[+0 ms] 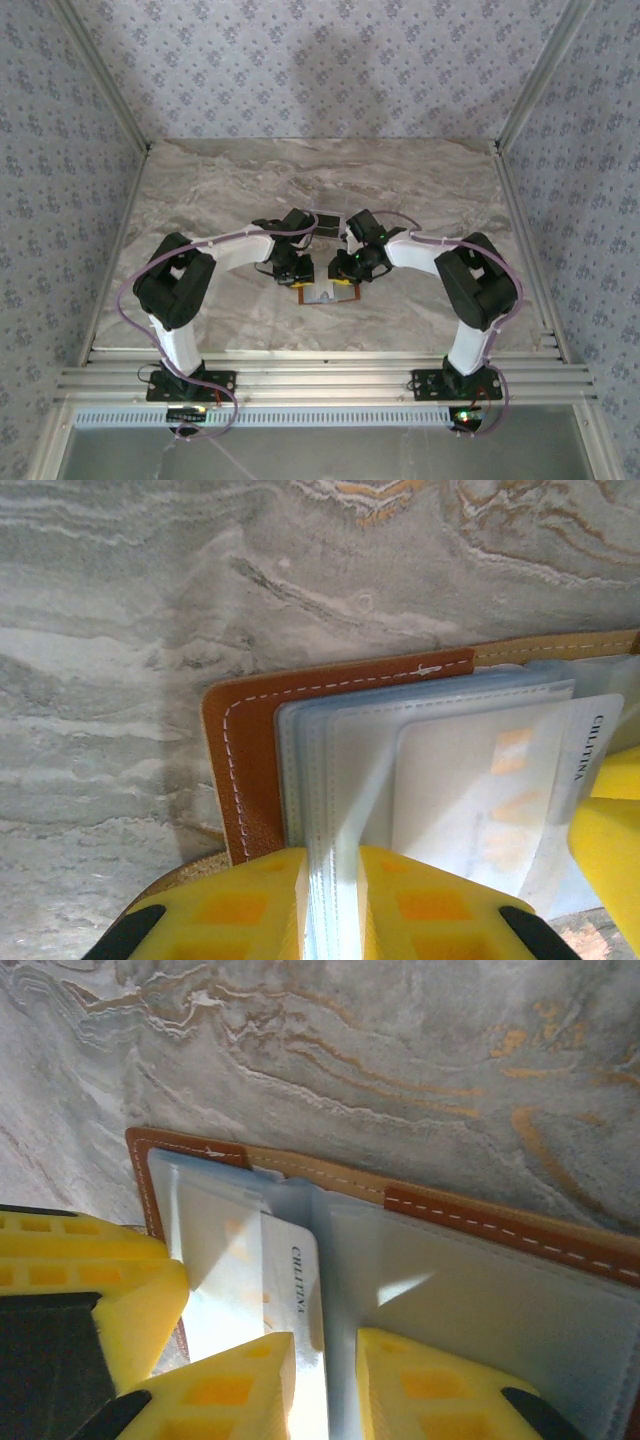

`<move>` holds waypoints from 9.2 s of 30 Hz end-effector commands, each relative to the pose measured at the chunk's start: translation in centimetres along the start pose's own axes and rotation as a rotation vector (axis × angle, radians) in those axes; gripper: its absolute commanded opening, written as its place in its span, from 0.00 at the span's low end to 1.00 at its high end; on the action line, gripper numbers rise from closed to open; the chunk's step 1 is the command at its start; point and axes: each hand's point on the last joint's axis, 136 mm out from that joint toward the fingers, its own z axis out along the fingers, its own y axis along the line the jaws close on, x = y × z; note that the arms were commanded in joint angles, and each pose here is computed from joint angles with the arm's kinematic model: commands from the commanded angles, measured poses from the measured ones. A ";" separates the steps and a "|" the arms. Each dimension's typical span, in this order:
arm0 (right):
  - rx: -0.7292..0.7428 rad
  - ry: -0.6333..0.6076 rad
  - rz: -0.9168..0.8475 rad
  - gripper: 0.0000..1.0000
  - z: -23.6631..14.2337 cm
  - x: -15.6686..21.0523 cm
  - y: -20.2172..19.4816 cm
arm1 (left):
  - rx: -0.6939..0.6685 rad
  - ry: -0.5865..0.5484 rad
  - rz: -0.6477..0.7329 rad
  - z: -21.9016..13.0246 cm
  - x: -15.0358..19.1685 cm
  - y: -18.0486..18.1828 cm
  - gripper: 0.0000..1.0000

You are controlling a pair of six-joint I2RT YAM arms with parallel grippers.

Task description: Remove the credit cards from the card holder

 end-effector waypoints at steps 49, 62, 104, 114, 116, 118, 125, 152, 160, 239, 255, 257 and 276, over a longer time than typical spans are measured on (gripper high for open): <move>0.015 -0.042 0.001 0.10 -3.1 0.2 -2.4 | -0.104 0.025 0.010 0.4 0.5 1.9 0.20; 0.033 -0.114 -0.062 0.07 -6.5 -0.7 -1.0 | -0.062 -0.024 0.041 -0.6 -0.7 0.5 0.21; 0.350 -0.203 -1.340 0.00 -9.9 -18.4 6.6 | -0.055 -0.117 -0.034 -3.3 0.0 3.8 0.22; 0.392 -0.083 -1.396 0.00 -6.7 -18.3 4.4 | -0.057 -0.114 -0.039 -3.3 0.1 4.2 0.22; 0.401 -0.042 -1.413 0.00 -6.2 -18.0 3.6 | -0.058 -0.112 -0.039 -3.3 0.1 4.2 0.22; 0.416 -0.006 -1.427 0.00 -5.9 -17.7 3.0 | -0.059 -0.113 -0.042 -3.3 0.0 4.2 0.22; 0.485 0.077 -1.465 0.00 -5.6 -17.5 0.8 | -0.058 -0.114 -0.041 -3.5 -0.1 4.1 0.22; 0.430 0.173 -1.605 0.17 -3.4 -16.4 1.9 | -0.065 -0.109 -0.042 -3.6 0.1 4.4 0.22; 0.516 0.027 -1.618 0.24 -5.2 -18.9 3.2 | -0.064 -0.111 -0.045 -3.7 0.0 4.4 0.22; 0.043 -0.147 -0.255 0.32 -10.3 -3.3 6.0 | 0.074 -0.234 -0.096 -7.9 -4.3 5.6 0.21; 0.020 0.060 -0.173 0.35 -1.3 1.1 7.9 | 0.107 -0.356 -0.173 -10.6 -4.1 9.3 0.21; 0.018 0.079 -0.180 0.36 -0.5 1.3 8.2 | 0.109 -0.364 -0.175 -10.7 -4.1 9.4 0.21; 0.086 0.150 -0.147 0.39 3.7 1.6 7.3 | 0.135 -0.363 -0.176 -10.4 -3.6 9.2 0.22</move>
